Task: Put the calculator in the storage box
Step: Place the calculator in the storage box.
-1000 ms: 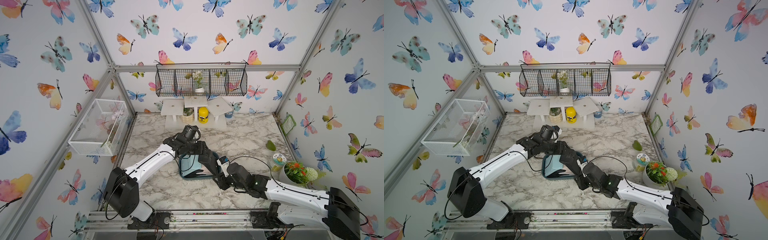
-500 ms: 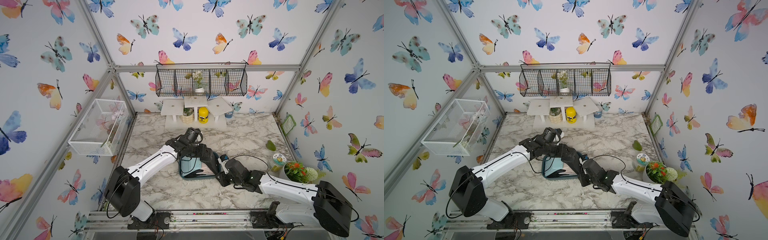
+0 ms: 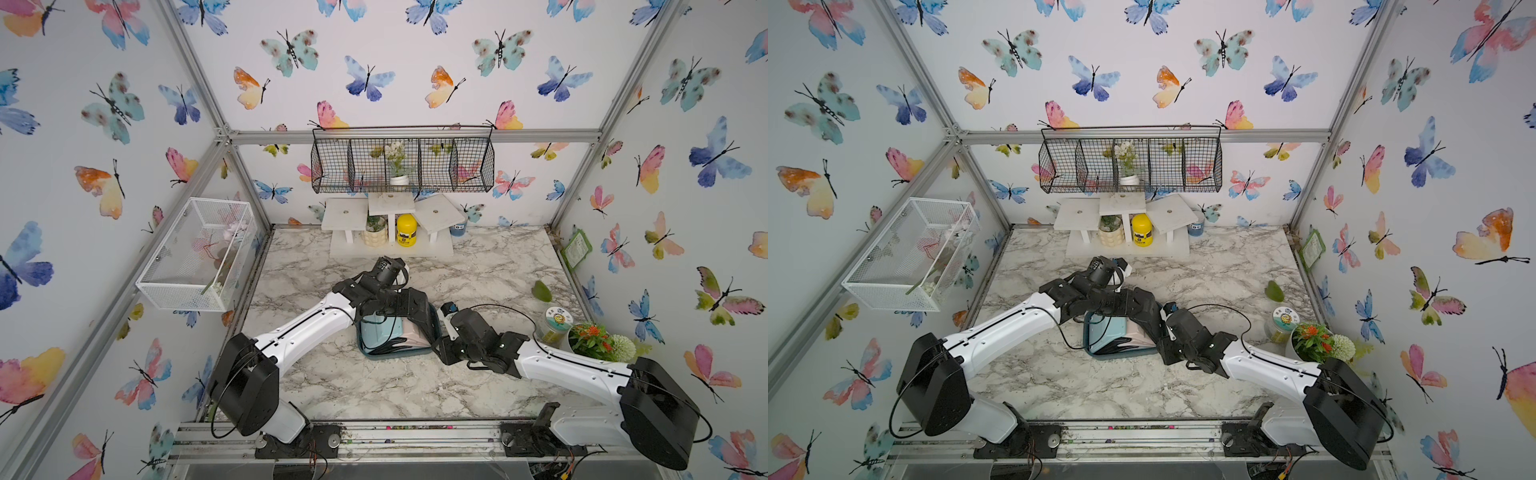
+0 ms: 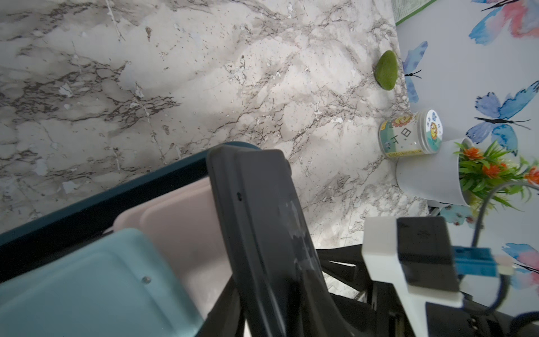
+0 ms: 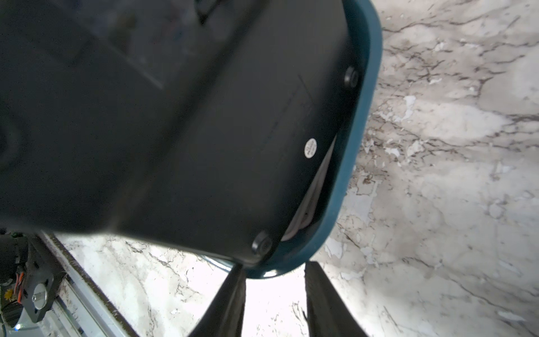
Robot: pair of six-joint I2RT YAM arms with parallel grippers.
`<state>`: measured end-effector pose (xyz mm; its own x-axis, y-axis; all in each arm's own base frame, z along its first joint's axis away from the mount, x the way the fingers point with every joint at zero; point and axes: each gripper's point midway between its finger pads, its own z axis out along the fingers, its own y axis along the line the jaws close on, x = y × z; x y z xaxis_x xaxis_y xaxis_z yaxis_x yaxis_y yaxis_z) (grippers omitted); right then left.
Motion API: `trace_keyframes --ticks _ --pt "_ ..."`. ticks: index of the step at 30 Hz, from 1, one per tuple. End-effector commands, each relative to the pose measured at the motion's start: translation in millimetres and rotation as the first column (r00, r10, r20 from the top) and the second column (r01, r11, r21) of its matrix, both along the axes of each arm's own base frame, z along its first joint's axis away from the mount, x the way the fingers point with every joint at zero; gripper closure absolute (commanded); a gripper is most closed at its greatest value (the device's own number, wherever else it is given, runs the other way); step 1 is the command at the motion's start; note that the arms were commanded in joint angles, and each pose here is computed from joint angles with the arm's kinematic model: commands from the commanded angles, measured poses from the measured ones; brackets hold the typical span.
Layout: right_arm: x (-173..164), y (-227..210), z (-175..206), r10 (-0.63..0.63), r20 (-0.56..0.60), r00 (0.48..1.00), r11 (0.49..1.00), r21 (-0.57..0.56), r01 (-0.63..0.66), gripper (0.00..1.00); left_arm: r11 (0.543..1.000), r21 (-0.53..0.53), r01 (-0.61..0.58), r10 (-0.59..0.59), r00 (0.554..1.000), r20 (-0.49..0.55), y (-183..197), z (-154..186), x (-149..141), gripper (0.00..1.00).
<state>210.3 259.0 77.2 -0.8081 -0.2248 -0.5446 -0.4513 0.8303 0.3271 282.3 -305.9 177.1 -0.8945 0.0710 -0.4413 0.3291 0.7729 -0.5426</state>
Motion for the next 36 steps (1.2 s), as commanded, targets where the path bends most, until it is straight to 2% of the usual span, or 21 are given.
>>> trace_keyframes --ticks 1,7,12,18,21,24,32,36 --pt "8 3 16 -0.001 0.034 0.999 1.000 0.021 0.000 0.62 0.999 0.031 0.016 -0.016 1.000 0.000 8 -4 -9 0.76" --pt "9 5 21 0.002 0.038 0.999 1.000 0.024 -0.003 0.62 0.999 0.039 -0.015 0.015 1.000 0.002 13 -7 -9 0.83" --pt "12 6 25 -0.002 0.045 0.999 1.000 0.021 0.001 0.62 0.997 -0.008 -0.083 0.083 0.996 0.027 20 4 -7 0.92" --pt "17 -4 30 -0.052 0.050 0.997 0.999 0.013 0.052 0.61 0.970 -0.156 -0.184 0.192 0.981 0.034 25 14 -8 0.93" --pt "21 -13 32 -0.091 0.053 0.994 0.996 0.006 0.091 0.61 0.951 -0.198 -0.236 0.249 0.968 0.041 31 17 -6 0.93" --pt "23 -23 34 -0.126 0.055 0.991 0.992 0.008 0.126 0.54 0.935 -0.236 -0.264 0.281 0.959 0.044 33 21 -4 0.93" --pt "25 -35 34 -0.153 0.054 0.987 0.988 0.002 0.153 0.49 0.968 -0.148 -0.203 0.196 0.979 -0.060 13 -5 -6 0.95" --pt "25 -39 32 -0.157 0.050 0.986 0.988 0.001 0.157 0.48 0.968 -0.130 -0.215 0.204 0.975 -0.088 19 -9 -13 0.95"
